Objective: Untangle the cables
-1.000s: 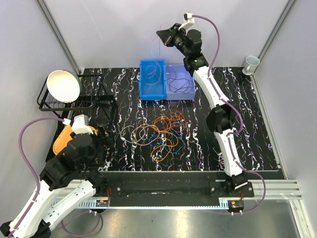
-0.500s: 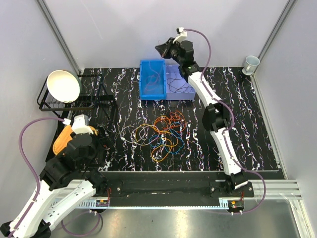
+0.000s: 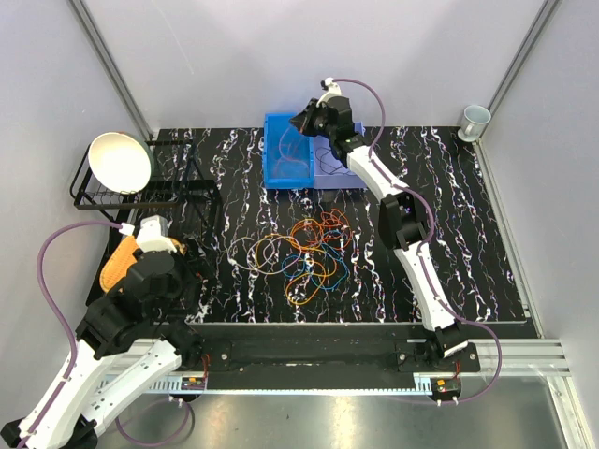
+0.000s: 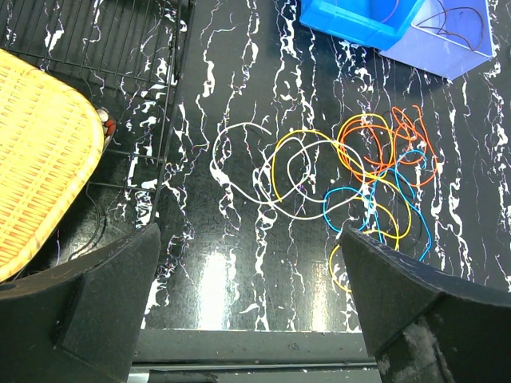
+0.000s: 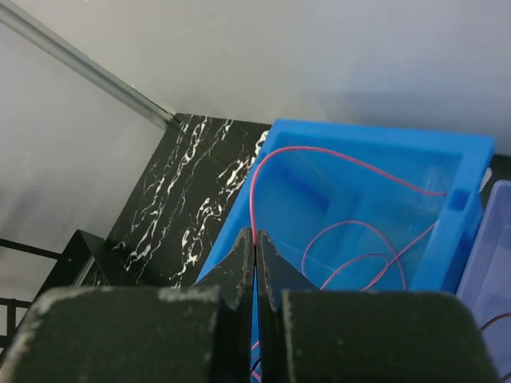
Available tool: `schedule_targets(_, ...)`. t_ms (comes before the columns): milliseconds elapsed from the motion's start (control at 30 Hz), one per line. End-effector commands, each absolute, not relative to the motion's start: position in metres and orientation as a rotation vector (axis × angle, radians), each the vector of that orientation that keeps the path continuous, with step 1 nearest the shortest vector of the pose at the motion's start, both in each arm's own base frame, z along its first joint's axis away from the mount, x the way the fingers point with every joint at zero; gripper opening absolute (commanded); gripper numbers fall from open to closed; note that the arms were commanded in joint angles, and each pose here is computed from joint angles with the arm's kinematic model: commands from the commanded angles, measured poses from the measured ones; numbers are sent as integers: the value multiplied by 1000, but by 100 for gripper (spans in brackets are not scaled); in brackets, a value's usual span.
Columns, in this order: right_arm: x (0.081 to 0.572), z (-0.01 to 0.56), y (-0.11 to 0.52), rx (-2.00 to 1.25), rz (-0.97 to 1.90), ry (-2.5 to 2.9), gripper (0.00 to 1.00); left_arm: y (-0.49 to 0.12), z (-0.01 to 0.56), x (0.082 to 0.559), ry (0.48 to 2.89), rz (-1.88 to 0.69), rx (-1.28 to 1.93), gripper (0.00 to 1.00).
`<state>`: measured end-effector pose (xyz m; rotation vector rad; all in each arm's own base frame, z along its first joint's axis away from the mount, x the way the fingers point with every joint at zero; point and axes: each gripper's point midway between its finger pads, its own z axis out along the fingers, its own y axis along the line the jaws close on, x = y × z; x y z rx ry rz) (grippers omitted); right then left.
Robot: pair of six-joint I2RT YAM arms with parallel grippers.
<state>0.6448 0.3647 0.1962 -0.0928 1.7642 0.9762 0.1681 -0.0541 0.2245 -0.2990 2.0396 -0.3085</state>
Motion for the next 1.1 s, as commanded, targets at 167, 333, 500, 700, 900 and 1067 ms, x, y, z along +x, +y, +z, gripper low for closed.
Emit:
schedule_targets(167,619,215,383,-82,1000,1823,27,-60,233,173,2001,-349,-288,99)
schedule_targets(333,609,236,381,-97,968,1826,59,-60,233,173,1999,-351,-290,99)
schedule_targets(500,604,253,367,-62,892,1853,74,-59,233,173,1997,-347,-296,99)
schedule_targets(700,584,292,348,-36,851,1855,76,-58,232,173,1995,-342,-301,98)
schedule_targets(900,549,316,330,-18,830,1870,76,-58,231,177,2001,-316,-291,98)
schedule_targets(1067,515,308,309,12,812,1902,77,-61,231,186,2014,-274,-265,98)
